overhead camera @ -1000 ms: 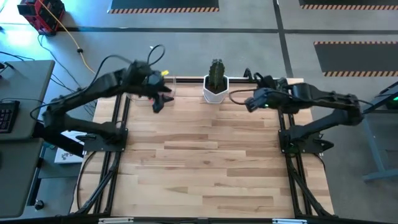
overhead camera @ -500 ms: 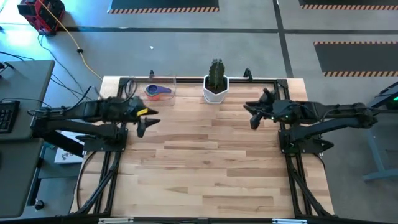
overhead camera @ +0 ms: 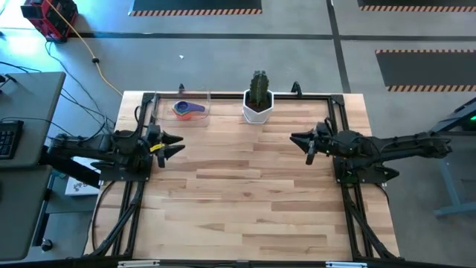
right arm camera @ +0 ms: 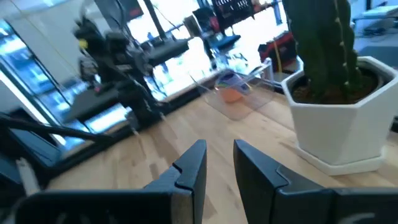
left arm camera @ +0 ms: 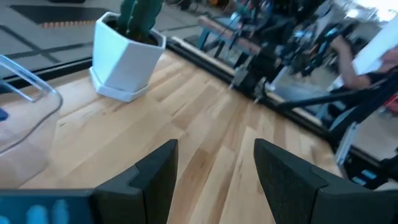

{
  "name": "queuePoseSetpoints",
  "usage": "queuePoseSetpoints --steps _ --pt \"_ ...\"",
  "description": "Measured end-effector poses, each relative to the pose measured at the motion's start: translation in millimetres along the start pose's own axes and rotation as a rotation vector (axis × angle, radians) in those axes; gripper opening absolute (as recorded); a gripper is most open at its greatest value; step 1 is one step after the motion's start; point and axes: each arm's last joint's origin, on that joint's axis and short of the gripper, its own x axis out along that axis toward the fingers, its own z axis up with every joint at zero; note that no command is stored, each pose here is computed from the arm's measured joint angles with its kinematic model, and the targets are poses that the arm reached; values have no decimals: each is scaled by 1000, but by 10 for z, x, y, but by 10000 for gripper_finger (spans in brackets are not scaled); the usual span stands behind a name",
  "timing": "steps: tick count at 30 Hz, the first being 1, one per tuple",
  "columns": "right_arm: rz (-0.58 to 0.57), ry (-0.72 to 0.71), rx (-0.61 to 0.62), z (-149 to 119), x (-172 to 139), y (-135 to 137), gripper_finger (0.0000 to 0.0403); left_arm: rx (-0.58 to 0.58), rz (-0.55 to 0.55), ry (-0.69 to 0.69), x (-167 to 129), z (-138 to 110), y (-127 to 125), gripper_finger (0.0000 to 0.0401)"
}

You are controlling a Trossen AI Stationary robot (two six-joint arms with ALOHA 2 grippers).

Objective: Nest measuring cups in basket
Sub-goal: Return to Home Position

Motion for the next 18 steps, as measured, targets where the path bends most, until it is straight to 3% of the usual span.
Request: queuePoseSetpoints --steps 5,14,18 --pt "77 -115 55 -159 -57 -90 73 -17 -44 -46 14 -170 73 200" --pt "157 -282 141 -475 -154 -277 73 -27 7 2 126 -503 217 200" --pt "177 -308 147 -455 -182 -277 73 9 8 33 159 -592 248 200"
